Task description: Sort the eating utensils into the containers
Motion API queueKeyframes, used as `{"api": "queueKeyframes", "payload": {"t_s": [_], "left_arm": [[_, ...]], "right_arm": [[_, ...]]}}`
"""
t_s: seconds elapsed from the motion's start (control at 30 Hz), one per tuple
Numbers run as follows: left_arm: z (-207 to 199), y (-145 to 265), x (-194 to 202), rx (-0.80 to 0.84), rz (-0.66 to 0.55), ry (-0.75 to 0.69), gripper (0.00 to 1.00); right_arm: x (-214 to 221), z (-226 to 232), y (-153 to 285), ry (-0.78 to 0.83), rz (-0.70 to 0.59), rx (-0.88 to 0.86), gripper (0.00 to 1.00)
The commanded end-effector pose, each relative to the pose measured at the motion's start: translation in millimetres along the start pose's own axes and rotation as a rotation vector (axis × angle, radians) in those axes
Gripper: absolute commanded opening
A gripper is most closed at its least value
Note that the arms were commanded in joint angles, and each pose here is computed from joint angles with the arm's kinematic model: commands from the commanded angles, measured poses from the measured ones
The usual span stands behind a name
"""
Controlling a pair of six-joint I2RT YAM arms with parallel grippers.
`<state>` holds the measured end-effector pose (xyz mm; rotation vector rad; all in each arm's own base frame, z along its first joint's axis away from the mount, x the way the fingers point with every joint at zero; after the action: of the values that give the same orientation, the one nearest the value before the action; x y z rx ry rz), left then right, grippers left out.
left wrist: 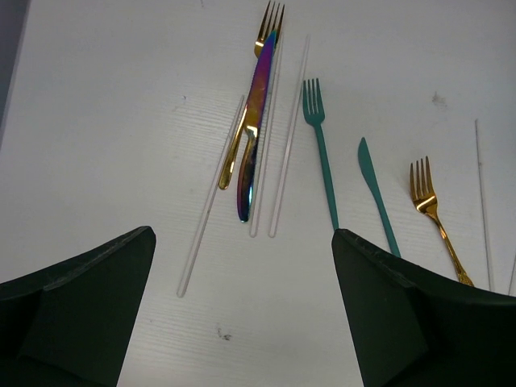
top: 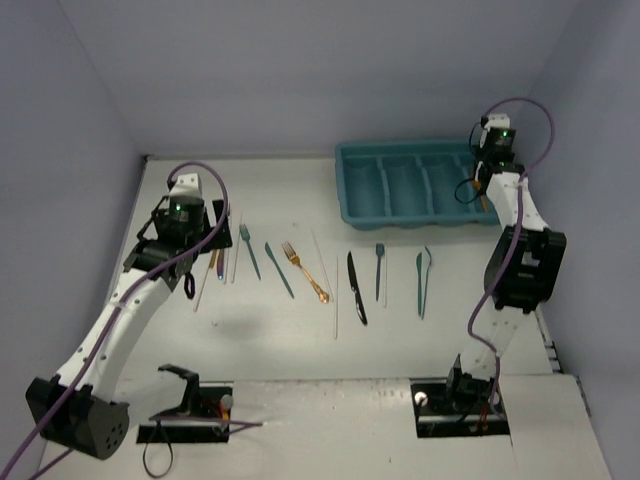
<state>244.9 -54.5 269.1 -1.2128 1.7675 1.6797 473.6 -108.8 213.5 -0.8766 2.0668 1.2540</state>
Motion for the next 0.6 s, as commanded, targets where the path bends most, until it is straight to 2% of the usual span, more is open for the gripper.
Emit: {"api": "queueKeyframes", "payload": {"t_s": [0.0, 0.3, 0.5, 0.57], "left_arm": [[1, 2, -6, 0.004, -0.034, 0.0, 0.9], [-1, -2, -1, 0.018, -0.002, -0.005, 0.9], [-1, -4, 0, 0.008, 0.002, -0.007, 0.9], [-1, -4, 0, 0.009, 0.001, -0.006, 0.9]], "right_arm": [[-15, -16, -19, 0.057, -0.069, 0.003, 0.0], [17, -7, -62, 0.064, 0.033, 0.01, 0.04], [13, -12, -69, 0.052, 0.019, 0.015, 0.1], [8, -13, -68, 0.044, 0.004, 0.012, 0.19]]}}
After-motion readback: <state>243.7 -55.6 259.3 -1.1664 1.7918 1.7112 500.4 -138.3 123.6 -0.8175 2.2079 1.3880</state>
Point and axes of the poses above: each gripper's point midway between its finger pads, its own y axis back along the fingers, its own z axis along the line the jaws close on, x = y × z, the point moved 8 cm from there along y, back along the fingers, and after that the axes turned 10 degrees about y, right-handed, at the moved point
